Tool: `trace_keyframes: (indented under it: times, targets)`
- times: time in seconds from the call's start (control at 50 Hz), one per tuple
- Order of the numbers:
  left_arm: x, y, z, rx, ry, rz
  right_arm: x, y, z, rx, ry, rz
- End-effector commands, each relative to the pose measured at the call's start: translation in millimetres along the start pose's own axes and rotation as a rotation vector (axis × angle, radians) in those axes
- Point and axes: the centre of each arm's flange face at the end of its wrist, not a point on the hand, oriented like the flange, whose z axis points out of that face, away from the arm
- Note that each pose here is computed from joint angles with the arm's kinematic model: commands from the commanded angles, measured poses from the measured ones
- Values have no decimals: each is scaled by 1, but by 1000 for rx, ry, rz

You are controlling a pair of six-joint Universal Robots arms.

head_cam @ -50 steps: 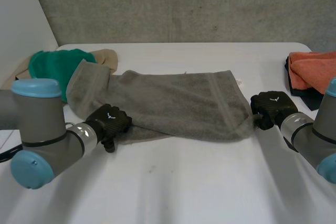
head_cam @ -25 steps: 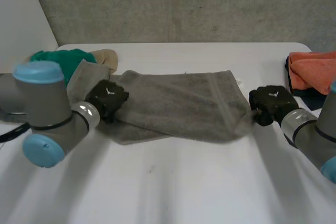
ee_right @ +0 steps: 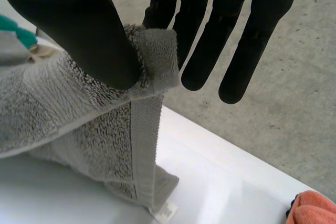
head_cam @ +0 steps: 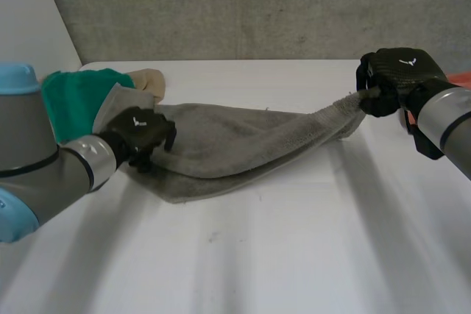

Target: Fold the laundry.

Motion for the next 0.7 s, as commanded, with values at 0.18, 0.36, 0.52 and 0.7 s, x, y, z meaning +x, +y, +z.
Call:
trace_keyframes:
  times: [0.18, 0.36, 0.52, 0.7]
  targets:
    - [21, 38, 22, -90, 37, 74, -15, -19, 35, 140, 74, 88]
    - [24, 52, 38, -119, 45, 167, -12, -14, 50, 136, 105, 82]
    - [23, 55, 51, -88, 29, 188, -11, -11, 54, 126, 109, 101]
    - [25, 60, 62, -87, 39, 220, -8, -10, 54, 121, 115, 103]
